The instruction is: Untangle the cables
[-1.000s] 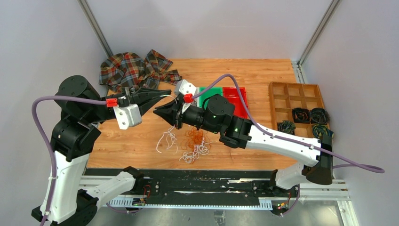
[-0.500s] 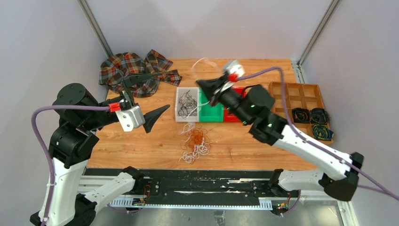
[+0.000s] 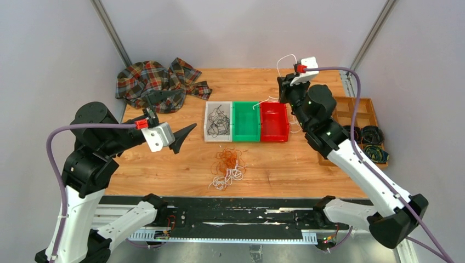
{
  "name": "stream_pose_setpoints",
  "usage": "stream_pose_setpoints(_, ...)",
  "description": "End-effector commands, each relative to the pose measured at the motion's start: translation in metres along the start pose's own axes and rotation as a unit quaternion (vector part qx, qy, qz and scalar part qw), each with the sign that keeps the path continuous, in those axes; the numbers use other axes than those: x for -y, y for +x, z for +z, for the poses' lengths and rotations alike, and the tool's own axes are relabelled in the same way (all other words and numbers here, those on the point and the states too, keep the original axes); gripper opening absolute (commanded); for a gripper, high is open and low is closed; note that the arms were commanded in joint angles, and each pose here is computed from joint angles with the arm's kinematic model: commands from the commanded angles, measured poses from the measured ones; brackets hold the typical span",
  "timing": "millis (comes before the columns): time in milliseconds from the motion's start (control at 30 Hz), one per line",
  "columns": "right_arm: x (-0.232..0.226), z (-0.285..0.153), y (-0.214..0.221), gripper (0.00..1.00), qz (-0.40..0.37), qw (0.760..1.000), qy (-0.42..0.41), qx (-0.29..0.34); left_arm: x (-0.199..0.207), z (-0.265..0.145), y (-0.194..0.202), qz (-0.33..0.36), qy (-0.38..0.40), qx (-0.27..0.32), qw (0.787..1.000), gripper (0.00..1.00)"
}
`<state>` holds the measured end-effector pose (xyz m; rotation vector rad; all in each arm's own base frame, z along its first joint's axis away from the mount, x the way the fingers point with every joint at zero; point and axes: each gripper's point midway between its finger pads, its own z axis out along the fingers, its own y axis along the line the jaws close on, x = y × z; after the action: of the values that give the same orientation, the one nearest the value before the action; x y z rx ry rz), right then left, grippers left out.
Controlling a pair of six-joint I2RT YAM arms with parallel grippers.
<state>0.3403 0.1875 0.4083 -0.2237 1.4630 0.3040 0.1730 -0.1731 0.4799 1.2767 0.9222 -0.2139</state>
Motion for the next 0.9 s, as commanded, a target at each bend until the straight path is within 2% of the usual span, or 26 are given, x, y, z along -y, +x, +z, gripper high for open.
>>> stream_pose_setpoints(0, 0.038, 0.012, 0.024, 0.01, -0.016, 0.998, 0.059, -0.027, 0.002, -0.002, 0.007, -0.027, -0.013, -0.012, 0.999, 0.98)
stream_pose_setpoints(300, 0.065, 0.027, 0.004, 0.01, -0.017, 0.996, 0.085, -0.011, 0.006, -0.005, 0.025, -0.033, -0.028, -0.043, 0.998, 0.98)
stream_pose_setpoints(667, 0.061, 0.013, -0.069, 0.01, -0.003, 0.996, 0.070, 0.063, 0.000, -0.004, 0.028, -0.069, -0.043, -0.054, 0.995, 0.98)
stream_pose_setpoints(867, 0.057, 0.020, -0.057, 0.00, -0.002, 0.997, 0.061, 0.045, -0.001, -0.005, 0.024, -0.071, -0.044, -0.048, 0.995, 0.98)
